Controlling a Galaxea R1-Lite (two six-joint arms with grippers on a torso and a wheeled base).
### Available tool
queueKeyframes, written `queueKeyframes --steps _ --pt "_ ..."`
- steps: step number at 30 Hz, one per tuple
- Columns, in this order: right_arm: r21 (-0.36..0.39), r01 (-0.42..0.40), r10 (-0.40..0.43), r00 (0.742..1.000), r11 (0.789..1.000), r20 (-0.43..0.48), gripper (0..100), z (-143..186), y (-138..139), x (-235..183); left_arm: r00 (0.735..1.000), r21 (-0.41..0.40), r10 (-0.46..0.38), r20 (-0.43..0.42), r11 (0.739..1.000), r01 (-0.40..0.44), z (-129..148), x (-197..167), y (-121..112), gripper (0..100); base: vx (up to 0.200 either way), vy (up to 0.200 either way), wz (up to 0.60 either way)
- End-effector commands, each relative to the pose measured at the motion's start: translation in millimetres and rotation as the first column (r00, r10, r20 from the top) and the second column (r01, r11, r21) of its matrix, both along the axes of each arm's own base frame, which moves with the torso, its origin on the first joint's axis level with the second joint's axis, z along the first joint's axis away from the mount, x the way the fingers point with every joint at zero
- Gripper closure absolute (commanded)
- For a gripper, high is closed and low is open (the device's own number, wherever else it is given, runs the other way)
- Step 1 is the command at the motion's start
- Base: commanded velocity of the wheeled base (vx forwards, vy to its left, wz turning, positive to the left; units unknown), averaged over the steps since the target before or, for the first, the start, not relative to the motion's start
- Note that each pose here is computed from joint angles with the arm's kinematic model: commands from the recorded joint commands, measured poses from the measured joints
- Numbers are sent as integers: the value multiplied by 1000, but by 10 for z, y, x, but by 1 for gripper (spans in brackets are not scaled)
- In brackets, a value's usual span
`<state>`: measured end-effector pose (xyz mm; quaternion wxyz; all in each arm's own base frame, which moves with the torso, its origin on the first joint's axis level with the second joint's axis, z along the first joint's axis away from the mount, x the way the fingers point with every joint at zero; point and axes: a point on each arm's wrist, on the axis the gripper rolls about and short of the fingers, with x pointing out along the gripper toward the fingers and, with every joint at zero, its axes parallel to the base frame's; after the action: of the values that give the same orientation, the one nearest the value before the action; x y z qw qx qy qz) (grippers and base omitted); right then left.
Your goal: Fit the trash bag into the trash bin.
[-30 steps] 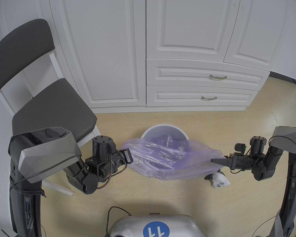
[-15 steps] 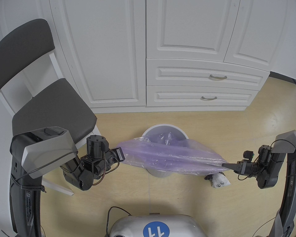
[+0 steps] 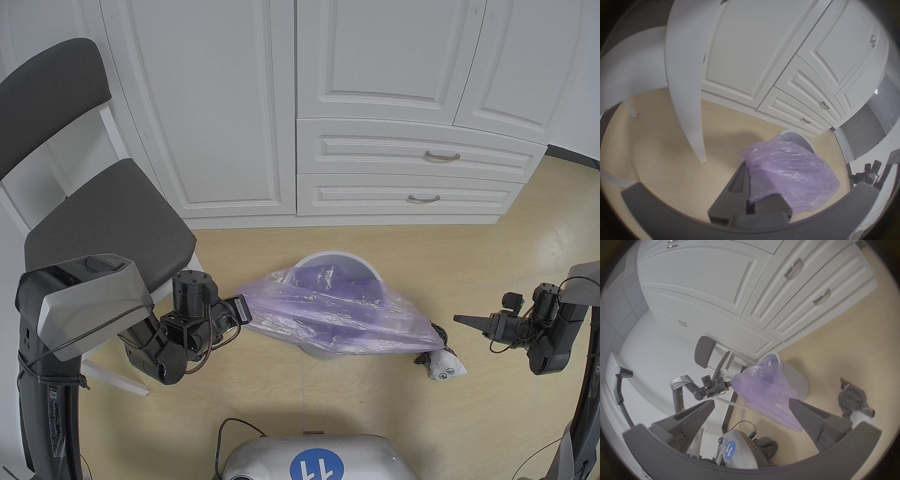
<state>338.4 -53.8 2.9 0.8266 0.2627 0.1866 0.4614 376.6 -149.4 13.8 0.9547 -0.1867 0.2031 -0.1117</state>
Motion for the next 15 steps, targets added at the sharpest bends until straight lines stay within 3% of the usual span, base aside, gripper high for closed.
queueKeyframes --steps 1,7,10,12,15 --pt "-31 2 1 995 1000 95 0 401 337 -67 999 -16 -33 33 999 33 210 -121 -105 100 0 0 0" --pt "-58 -14 24 984 998 176 0 686 860 -214 996 -24 -70 55 997 72 359 -278 -249 100 0 0 0" --pt "-75 -7 22 978 997 206 0 708 985 -229 996 -18 -70 53 997 71 358 -310 -269 100 0 0 0" --pt "-101 24 2 968 995 252 0 712 1092 -216 997 -9 -68 43 998 68 341 -358 -288 100 0 0 0" --pt "-161 106 -42 932 981 359 0 692 1322 -155 999 14 -45 28 999 45 333 -469 -284 100 0 0 0"
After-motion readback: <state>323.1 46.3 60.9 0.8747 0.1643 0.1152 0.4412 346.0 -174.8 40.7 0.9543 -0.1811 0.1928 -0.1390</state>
